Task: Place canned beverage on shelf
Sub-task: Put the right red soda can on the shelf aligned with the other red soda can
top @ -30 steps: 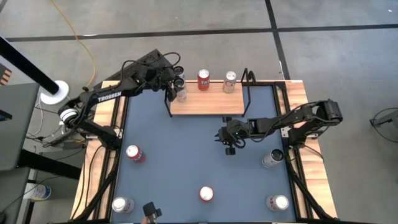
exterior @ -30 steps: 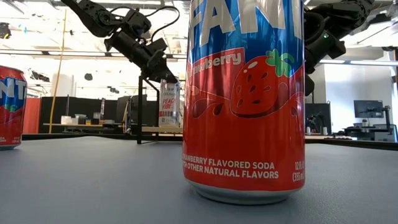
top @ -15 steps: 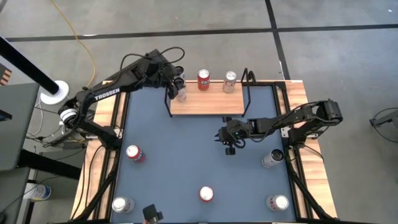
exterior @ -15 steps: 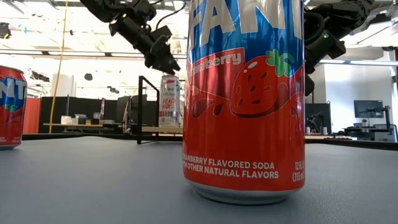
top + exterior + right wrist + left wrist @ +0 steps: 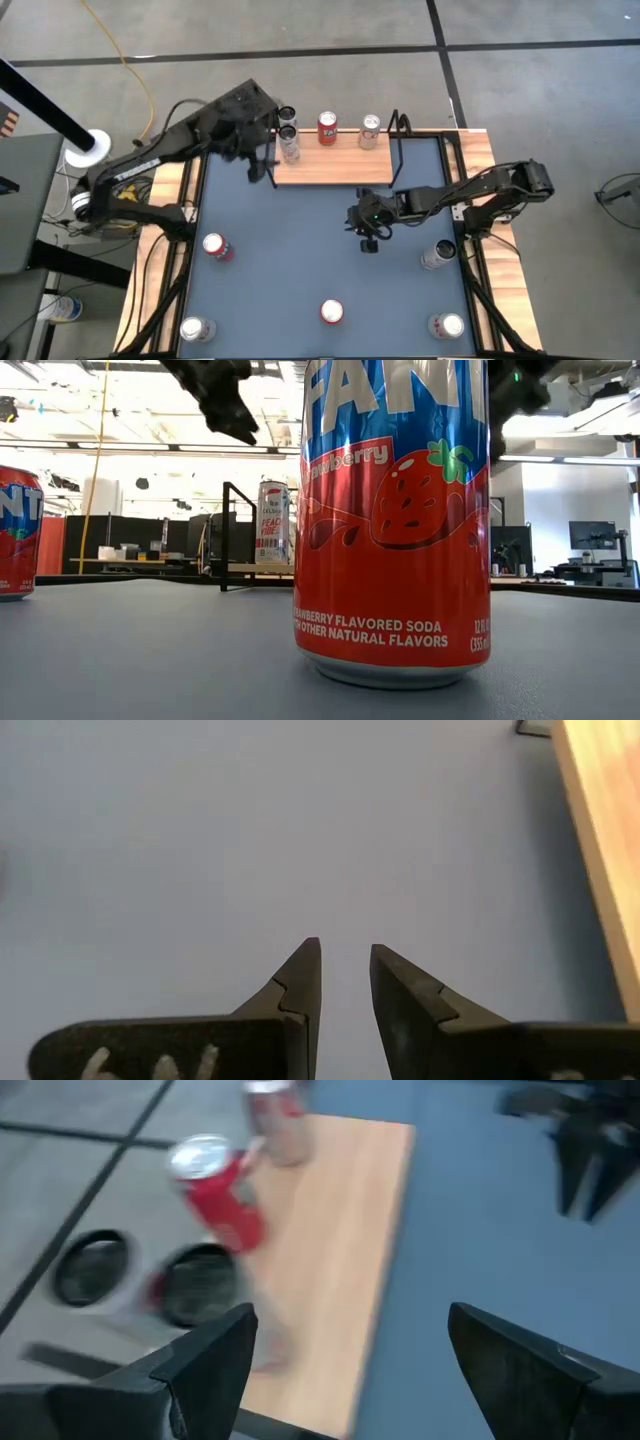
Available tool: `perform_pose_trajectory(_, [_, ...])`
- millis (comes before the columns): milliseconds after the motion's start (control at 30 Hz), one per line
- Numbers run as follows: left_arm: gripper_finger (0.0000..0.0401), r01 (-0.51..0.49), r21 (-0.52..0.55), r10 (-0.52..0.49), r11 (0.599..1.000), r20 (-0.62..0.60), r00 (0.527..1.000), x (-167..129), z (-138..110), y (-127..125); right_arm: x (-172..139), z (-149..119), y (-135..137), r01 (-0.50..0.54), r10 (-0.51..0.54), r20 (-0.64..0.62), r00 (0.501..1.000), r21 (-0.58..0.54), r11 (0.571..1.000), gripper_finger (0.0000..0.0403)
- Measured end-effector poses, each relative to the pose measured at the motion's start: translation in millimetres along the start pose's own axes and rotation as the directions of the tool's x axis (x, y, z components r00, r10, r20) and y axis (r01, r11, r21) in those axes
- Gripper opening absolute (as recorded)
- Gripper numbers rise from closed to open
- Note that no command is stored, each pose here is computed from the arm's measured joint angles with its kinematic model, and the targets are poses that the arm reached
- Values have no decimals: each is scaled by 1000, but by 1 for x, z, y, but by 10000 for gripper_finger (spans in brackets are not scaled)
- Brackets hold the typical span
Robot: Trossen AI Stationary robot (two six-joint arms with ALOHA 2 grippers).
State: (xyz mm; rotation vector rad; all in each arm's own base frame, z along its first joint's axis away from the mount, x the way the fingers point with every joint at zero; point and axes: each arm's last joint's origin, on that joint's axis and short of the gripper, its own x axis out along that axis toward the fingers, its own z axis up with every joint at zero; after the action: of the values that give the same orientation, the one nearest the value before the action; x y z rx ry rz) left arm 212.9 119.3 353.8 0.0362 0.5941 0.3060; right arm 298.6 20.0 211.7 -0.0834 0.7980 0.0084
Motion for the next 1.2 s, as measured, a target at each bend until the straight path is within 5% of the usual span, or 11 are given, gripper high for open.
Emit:
perform_pose_trajectory(333, [319,-37,64,31,997,96,995,-43,-47,-60,-34,47,71,-144,181,141,973,-235,961,97])
perform_pose_trajectory(733, [319,-83,8,81,997,127,989,-54,-123,-76,-55,59,119,-152,325,312,893,-471,869,100])
perform_pose_trajectory(933, [319,-99,-2,98,995,150,984,-57,-124,-75,-39,57,128,-143,331,301,894,-511,848,133])
perform_pose_trajectory(1200, [319,-154,10,151,988,158,976,-61,-120,-73,-6,59,146,-184,357,243,902,-530,828,229])
